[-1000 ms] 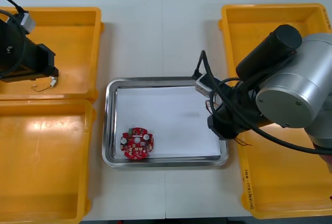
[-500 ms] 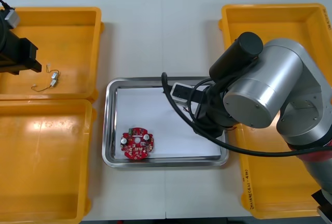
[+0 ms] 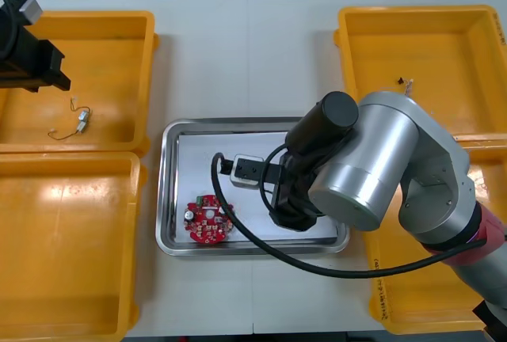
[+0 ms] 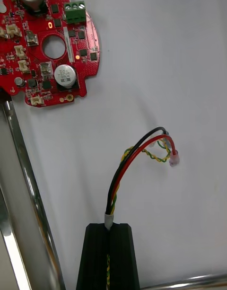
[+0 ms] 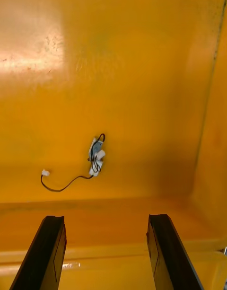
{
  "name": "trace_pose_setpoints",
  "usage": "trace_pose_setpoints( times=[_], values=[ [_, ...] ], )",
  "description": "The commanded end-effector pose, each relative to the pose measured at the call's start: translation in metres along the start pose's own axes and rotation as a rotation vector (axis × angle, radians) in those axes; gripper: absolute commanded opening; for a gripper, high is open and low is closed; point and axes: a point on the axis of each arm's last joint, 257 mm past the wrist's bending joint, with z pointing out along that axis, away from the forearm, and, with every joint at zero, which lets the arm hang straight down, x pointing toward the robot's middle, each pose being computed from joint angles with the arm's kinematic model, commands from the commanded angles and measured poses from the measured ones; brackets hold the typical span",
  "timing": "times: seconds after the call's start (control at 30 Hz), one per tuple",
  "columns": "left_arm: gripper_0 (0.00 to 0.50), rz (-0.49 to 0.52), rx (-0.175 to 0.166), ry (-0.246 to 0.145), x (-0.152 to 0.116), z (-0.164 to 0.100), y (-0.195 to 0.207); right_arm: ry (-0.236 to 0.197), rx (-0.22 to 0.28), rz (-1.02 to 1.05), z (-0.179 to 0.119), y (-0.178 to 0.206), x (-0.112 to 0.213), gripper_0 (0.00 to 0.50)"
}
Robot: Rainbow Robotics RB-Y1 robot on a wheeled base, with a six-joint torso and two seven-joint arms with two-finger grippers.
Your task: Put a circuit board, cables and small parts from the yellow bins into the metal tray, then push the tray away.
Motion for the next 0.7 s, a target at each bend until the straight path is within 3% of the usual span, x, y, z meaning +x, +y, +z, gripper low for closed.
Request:
trace_pose_setpoints(
  times=[0.03, 0.4, 0.7],
  values=[
    [0.500, 0.113, -0.056, -0.057, -0.032, -0.016, 0.010, -0.012, 0.028, -0.113, 0.004, 0.000, -0.010, 0.000],
    [0.500, 0.191, -0.060, -0.094, -0.052, 0.013, 0.025, 0.017, 0.014, -0.161, 0.022, 0.008, 0.000, 0.000],
    [0.500, 0.214, -0.079, -0.089, -0.050, 0.036, 0.028, 0.037, 0.023, -0.190, 0.036, 0.010, 0.005, 0.000]
  ],
)
